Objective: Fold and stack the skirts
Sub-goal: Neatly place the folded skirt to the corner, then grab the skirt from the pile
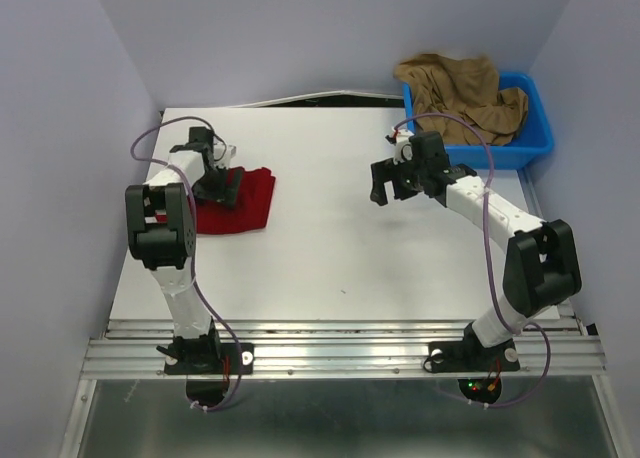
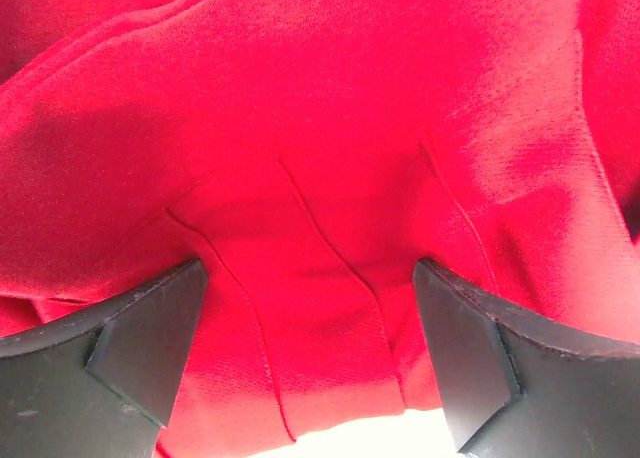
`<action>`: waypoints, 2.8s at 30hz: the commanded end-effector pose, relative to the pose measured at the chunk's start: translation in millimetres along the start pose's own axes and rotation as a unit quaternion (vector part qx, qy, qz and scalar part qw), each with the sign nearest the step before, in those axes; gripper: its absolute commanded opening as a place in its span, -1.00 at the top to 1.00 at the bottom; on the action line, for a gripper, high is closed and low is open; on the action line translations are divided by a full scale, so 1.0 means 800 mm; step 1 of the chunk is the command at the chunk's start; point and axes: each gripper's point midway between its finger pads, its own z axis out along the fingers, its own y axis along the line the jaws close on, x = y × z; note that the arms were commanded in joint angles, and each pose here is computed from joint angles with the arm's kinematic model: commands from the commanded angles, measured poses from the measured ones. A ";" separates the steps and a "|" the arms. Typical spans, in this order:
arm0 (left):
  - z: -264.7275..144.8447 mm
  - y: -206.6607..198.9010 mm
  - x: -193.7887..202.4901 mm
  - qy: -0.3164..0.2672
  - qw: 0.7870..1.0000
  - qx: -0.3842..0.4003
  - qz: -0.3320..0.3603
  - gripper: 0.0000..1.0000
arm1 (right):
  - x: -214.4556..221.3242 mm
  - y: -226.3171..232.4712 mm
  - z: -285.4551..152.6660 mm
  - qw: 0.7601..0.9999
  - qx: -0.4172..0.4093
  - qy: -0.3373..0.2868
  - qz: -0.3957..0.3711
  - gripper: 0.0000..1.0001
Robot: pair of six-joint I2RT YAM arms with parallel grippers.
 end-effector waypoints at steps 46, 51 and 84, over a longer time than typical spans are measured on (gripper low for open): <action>-0.256 0.093 -0.291 -0.367 0.924 -0.101 0.047 -0.97 | -0.168 -0.037 -0.068 0.987 0.032 -0.157 0.030 -1.00; -0.357 0.058 -0.259 -0.434 0.899 -0.058 0.015 -0.97 | -0.226 -0.096 -0.129 0.967 0.105 -0.226 0.045 -1.00; -0.263 -0.100 -0.088 -0.339 0.924 0.171 -0.043 -0.97 | -0.256 -0.565 -0.003 0.841 0.378 -0.378 0.081 -1.00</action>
